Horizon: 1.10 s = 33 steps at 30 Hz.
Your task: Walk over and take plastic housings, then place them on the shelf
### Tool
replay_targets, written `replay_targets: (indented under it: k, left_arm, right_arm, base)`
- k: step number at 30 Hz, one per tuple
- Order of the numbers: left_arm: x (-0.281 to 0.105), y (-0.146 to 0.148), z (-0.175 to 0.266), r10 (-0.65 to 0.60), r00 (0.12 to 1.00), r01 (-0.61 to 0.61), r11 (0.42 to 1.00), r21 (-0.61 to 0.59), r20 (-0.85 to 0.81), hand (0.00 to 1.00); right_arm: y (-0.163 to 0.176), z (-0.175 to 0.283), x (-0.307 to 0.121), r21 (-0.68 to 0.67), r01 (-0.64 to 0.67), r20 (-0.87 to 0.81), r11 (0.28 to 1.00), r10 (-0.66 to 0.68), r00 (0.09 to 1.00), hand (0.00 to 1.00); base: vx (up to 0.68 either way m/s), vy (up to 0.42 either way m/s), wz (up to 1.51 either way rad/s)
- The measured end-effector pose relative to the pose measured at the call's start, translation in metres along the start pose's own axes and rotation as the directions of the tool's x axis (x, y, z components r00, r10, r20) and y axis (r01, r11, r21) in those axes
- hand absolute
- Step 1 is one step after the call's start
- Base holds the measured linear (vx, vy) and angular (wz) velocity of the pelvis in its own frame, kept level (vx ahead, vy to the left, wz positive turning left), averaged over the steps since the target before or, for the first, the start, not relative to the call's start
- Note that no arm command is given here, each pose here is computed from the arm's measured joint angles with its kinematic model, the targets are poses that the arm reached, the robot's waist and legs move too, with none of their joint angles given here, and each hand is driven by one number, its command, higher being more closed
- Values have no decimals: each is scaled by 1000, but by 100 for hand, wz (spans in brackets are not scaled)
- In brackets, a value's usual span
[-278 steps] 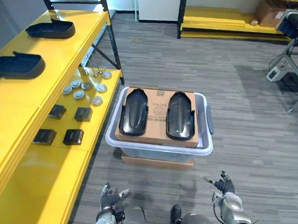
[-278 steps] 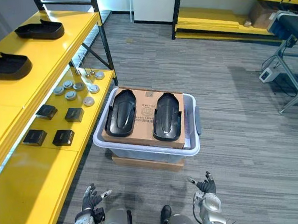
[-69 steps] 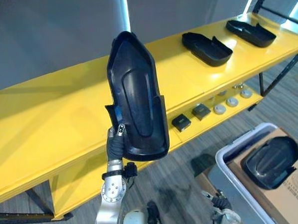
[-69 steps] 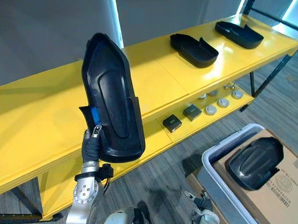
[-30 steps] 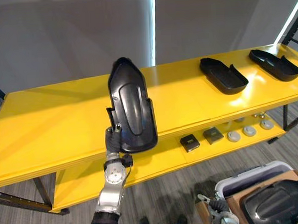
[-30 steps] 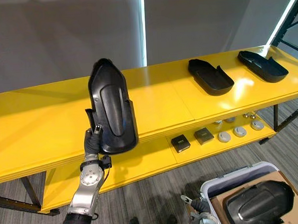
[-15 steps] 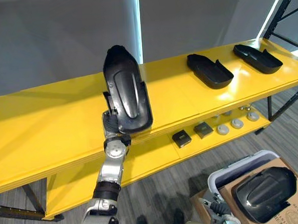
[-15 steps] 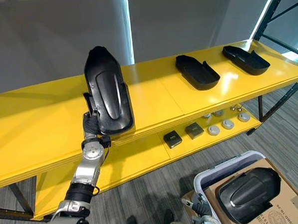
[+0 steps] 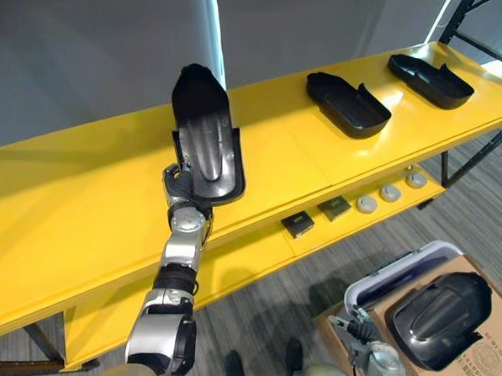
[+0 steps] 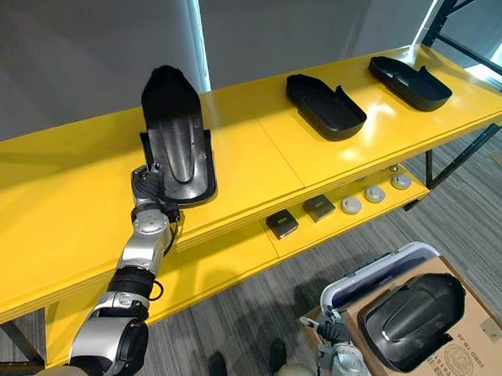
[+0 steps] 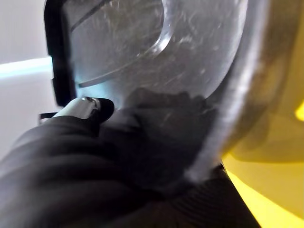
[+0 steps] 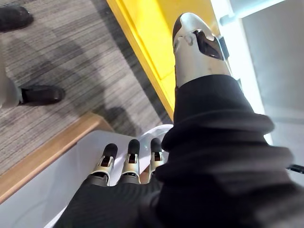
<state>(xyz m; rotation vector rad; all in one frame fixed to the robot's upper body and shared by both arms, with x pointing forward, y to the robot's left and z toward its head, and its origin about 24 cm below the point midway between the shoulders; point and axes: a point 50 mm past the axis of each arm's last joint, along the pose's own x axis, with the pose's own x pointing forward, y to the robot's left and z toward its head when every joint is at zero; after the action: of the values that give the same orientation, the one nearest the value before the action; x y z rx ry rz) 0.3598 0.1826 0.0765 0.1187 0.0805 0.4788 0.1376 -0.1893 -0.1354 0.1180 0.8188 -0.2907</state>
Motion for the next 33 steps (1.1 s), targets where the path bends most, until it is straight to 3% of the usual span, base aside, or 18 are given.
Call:
replay_targets:
  k: [5, 12, 26, 33]
  left_arm:
    - [3, -1, 4, 1, 999, -5, 991, -132, -33, 0]
    - [2, -3, 5, -6, 1000, 3, 986, -166, -23, 0]
    - [-49, -50, 8, -255, 962, 268, 951, -152, 99, 0]
    - [-56, -50, 18, -251, 948, 266, 962, -56, 194, 0]
  right_arm:
    - [-1, -1, 0, 0, 3, -7, 1000, -3, 1000, 0]
    - [0, 0, 1, 1, 1, -16, 1000, -1, 1000, 0]
    - [2, 2, 2, 5, 6, -14, 1000, -6, 1000, 0]
    - [3, 0, 1, 6, 4, -24, 1000, -4, 1000, 0]
  base:
    - [-16, 7, -1]
    - [33, 12, 2]
    - [-13, 16, 8]
    - [-4, 3, 1]
